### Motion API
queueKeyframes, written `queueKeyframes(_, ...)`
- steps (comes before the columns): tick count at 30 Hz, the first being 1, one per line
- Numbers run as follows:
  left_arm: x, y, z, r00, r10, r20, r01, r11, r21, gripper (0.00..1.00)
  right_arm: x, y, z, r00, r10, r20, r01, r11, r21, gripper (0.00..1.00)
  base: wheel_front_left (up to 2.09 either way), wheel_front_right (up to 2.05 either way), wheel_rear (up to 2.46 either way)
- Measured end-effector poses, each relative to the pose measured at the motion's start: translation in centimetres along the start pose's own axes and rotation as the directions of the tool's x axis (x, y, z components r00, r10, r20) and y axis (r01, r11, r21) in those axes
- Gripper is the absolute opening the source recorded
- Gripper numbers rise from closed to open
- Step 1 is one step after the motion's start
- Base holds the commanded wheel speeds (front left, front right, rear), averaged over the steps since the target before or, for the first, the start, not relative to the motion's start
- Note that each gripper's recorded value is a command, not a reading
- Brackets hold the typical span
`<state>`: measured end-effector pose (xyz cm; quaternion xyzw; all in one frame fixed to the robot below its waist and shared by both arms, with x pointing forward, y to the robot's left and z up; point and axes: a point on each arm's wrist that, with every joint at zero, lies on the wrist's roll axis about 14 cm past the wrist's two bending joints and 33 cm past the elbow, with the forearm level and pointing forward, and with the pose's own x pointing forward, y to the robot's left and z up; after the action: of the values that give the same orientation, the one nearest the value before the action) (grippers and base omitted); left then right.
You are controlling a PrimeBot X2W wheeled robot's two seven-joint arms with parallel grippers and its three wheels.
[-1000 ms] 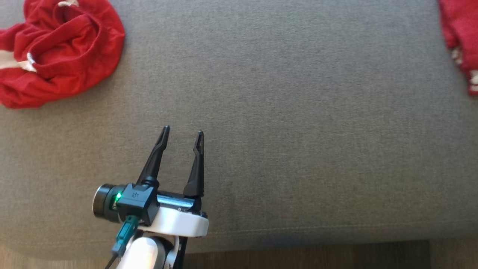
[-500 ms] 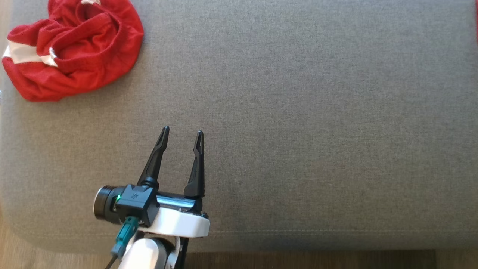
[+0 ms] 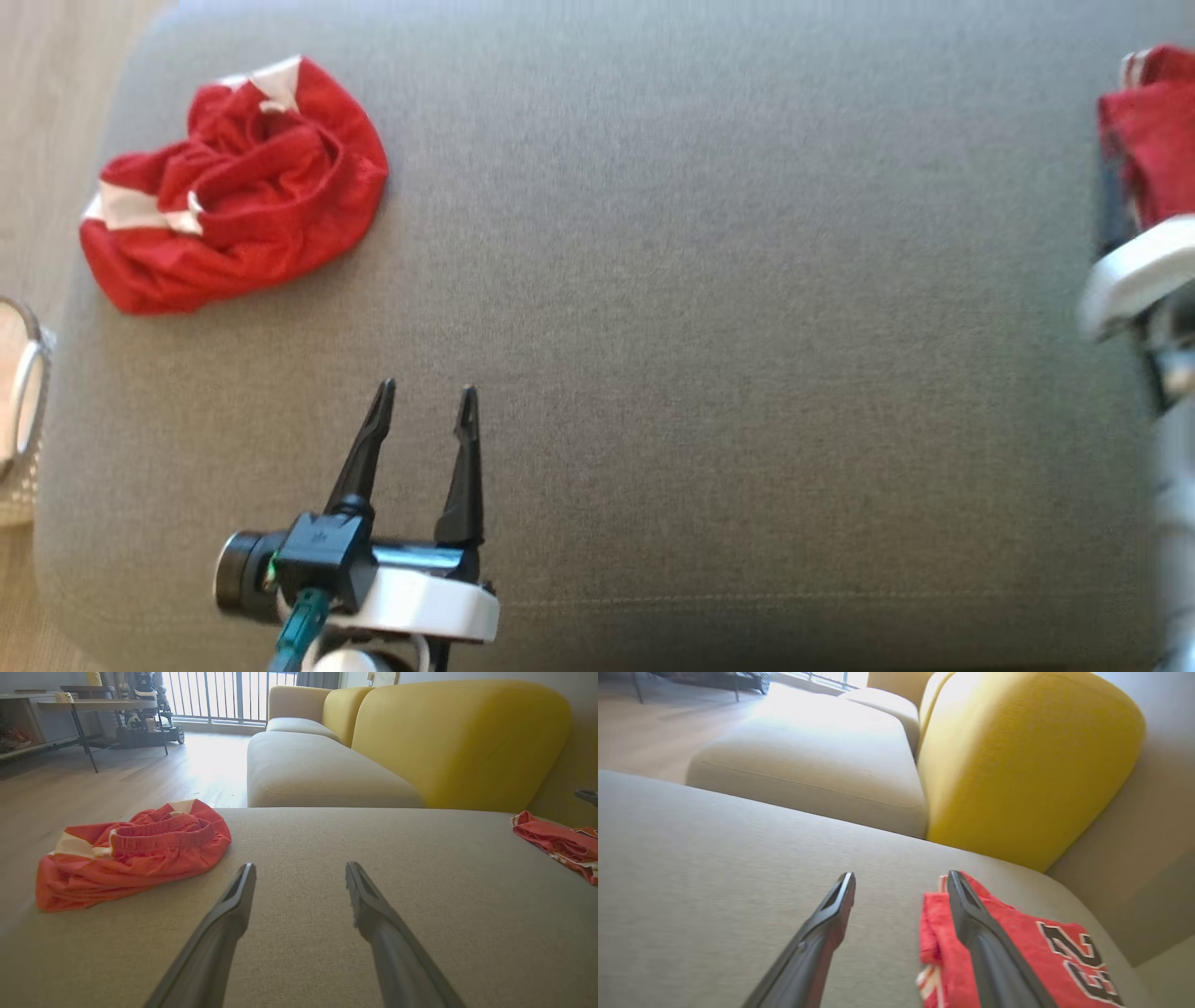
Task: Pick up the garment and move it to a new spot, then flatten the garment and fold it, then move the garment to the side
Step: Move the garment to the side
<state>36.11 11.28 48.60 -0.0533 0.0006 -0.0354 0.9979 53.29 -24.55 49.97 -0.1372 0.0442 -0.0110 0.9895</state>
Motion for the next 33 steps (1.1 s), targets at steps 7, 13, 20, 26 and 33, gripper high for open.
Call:
queueKeyframes(7,-2.6,0.0,1.4,0.999,0.002,0.038,-0.002,1.0,0.017,1.0,-5.2,8.0,1.3,0.978,0.182,0.1,-0.191,0.977,0.096,1.0,0.0,0.0,0.0)
queueKeyframes(13,-4.3,0.5,2.7,0.996,0.016,0.087,-0.019,0.999,0.041,1.0,-10.0,9.5,4.0,0.962,0.169,0.216,-0.217,0.951,0.222,1.0,0.0,0.0,0.0)
queueKeyframes(20,-5.2,1.6,4.0,0.99,0.047,0.13,-0.054,0.997,0.053,1.0,-15.5,8.9,3.6,0.958,0.133,0.254,-0.213,0.924,0.319,1.0,0.0,0.0,0.0)
queueKeyframes(26,-5.9,2.8,4.5,0.985,0.088,0.149,-0.097,0.994,0.056,1.0,-17.5,8.5,2.9,0.963,0.112,0.244,-0.198,0.909,0.366,1.0,0.0,0.0,0.0)
queueKeyframes(33,-7.5,3.4,4.1,0.984,0.111,0.141,-0.122,0.99,0.065,1.0,-19.1,7.2,1.6,0.974,0.076,0.213,-0.155,0.91,0.384,1.0,0.0,0.0,0.0)
